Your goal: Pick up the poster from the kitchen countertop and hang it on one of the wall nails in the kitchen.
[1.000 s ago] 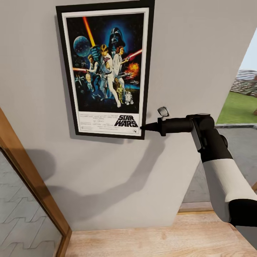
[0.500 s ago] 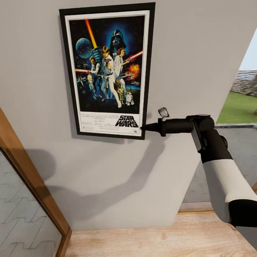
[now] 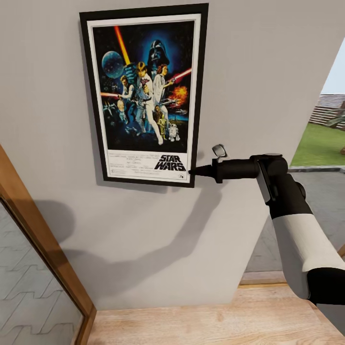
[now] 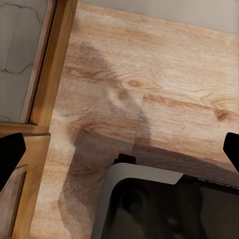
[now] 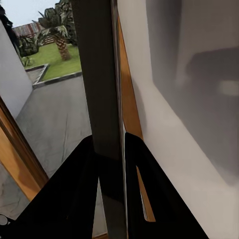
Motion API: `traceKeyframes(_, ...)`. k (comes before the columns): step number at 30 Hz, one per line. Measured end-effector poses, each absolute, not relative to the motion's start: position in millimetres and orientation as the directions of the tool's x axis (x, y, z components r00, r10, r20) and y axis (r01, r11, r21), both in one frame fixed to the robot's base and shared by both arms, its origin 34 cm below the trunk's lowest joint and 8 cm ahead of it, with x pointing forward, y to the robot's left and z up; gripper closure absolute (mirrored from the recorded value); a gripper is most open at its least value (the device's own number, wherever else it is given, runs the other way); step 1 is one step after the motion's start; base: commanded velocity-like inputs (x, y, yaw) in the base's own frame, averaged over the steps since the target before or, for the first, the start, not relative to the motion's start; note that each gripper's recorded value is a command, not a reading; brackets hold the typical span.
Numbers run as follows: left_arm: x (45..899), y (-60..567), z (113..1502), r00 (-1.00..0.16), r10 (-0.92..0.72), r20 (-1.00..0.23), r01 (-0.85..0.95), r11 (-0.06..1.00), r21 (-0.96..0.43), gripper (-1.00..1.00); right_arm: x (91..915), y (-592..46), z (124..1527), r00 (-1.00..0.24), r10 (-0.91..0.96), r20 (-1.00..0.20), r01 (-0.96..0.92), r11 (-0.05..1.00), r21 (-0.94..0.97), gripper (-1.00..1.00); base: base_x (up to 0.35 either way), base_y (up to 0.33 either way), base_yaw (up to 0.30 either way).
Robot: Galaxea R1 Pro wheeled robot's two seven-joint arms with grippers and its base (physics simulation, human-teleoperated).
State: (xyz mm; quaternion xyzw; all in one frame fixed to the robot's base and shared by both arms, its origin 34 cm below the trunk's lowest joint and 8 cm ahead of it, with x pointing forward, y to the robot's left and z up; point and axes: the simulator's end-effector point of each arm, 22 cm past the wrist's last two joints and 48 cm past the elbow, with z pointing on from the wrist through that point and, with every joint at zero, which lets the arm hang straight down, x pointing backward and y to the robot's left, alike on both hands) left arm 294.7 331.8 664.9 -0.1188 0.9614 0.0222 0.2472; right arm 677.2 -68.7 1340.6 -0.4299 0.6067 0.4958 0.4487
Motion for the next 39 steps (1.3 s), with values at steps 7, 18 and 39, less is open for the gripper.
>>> traceKeyframes(7, 292, 335, 664, -0.853, -0.215, -0.476, -0.238, 0.971, -0.011, -1.0, 677, -69, 1340, -0.229, -0.077, -0.97, -0.966, 0.139, 0.217, 1.0, 0.0, 0.0, 0.0)
traceKeyframes(18, 291, 336, 664, -0.854, -0.214, -0.475, -0.238, 0.971, -0.009, -1.0, 677, -69, 1340, -0.229, -0.076, -0.97, -0.966, 0.139, 0.217, 1.0, 0.0, 0.0, 0.0)
traceKeyframes(39, 291, 336, 664, -0.854, -0.214, -0.474, -0.238, 0.971, -0.009, -1.0, 678, -69, 1341, -0.23, -0.075, -0.97, -0.966, 0.141, 0.218, -1.0, 0.045, 0.0, 0.0)
